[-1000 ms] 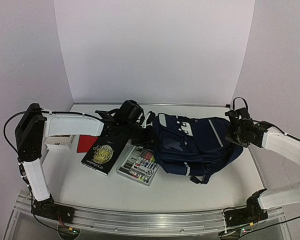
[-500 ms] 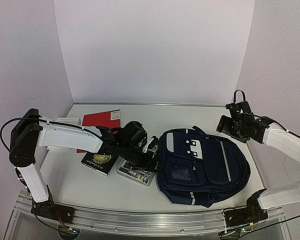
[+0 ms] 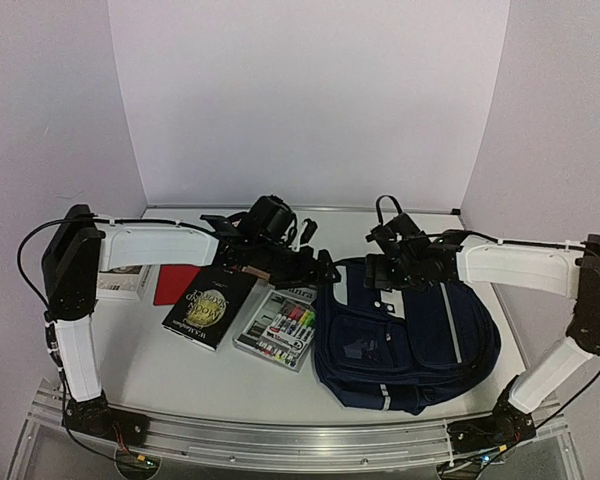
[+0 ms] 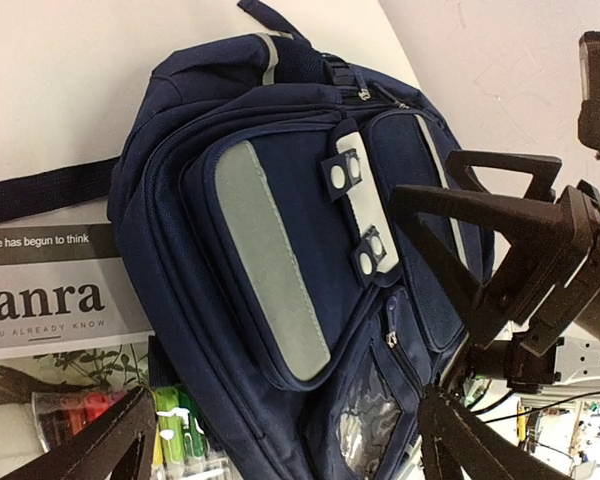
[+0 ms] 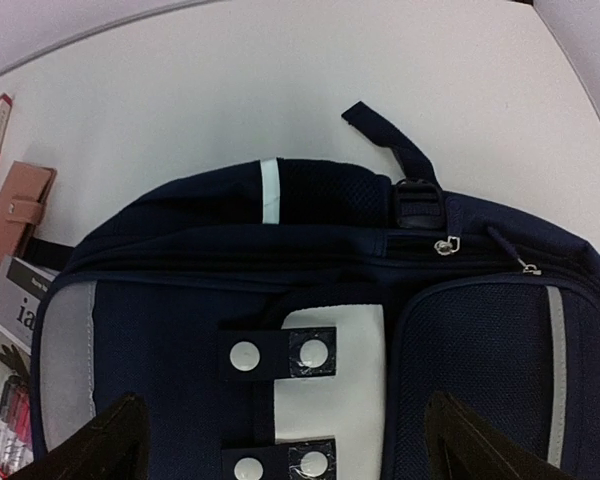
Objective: Pack the student bag
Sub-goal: Adjust the student bag at the center of the board, then unzip the student bag at the center of the board.
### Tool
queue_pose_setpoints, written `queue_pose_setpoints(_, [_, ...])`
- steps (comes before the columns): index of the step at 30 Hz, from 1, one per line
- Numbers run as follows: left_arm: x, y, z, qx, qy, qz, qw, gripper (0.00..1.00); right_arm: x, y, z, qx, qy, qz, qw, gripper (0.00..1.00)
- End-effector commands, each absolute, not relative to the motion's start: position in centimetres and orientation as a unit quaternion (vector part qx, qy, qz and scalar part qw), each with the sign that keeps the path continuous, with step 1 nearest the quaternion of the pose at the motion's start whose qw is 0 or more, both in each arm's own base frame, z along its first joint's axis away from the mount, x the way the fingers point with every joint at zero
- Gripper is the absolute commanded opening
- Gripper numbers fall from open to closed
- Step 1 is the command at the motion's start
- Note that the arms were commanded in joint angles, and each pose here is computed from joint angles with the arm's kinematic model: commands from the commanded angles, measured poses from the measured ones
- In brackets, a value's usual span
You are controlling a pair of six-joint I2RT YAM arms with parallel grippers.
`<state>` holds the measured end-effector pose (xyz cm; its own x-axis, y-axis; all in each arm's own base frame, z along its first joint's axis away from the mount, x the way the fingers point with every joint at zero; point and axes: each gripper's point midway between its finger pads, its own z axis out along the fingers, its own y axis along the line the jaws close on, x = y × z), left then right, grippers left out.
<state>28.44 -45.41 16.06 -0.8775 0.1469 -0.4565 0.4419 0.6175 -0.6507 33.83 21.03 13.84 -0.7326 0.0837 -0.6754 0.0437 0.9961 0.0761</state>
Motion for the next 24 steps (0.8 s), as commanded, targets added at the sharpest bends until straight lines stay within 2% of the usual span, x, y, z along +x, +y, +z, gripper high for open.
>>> queue_pose_setpoints(1, [28.9, -47.0, 14.7, 0.174, 0.885, -0.398, 0.168, 0.91, 34.9, 21.6, 13.3, 0.044, 0.927, 0.001, 0.372, 0.89])
queue_pose_setpoints(10, [30.1, -47.4, 12.0, 0.172, 0.899, -0.366, 0.170, 0.91, 35.3, 21.8, 9.0, 0.029, 0.938, -0.047, 0.342, 0.81])
queue_pose_setpoints(12, [30.2, -47.5, 11.6, 0.172, 0.900, -0.364, 0.169, 0.88, 35.3, 22.0, 8.2, 0.028, 0.940, -0.052, 0.336, 0.78])
queue_pose_setpoints(16, [30.3, -47.6, 11.2, 0.168, 0.899, -0.367, 0.170, 0.76, 35.2, 21.7, 6.7, 0.033, 0.943, -0.064, 0.325, 0.75])
queue_pose_setpoints(18, [30.3, -47.5, 10.8, 0.165, 0.899, -0.368, 0.169, 0.65, 35.1, 21.5, 6.2, 0.036, 0.944, -0.069, 0.322, 0.72])
queue_pose_setpoints(22, [30.2, -47.4, 10.3, 0.159, 0.900, -0.369, 0.170, 0.50, 34.8, 20.8, 5.6, 0.041, 0.943, -0.082, 0.320, 0.67])
queue_pose_setpoints(24, [30.3, -47.2, 9.9, 0.154, 0.902, -0.367, 0.170, 0.46, 34.7, 20.4, 5.5, 0.044, 0.942, -0.088, 0.321, 0.65])
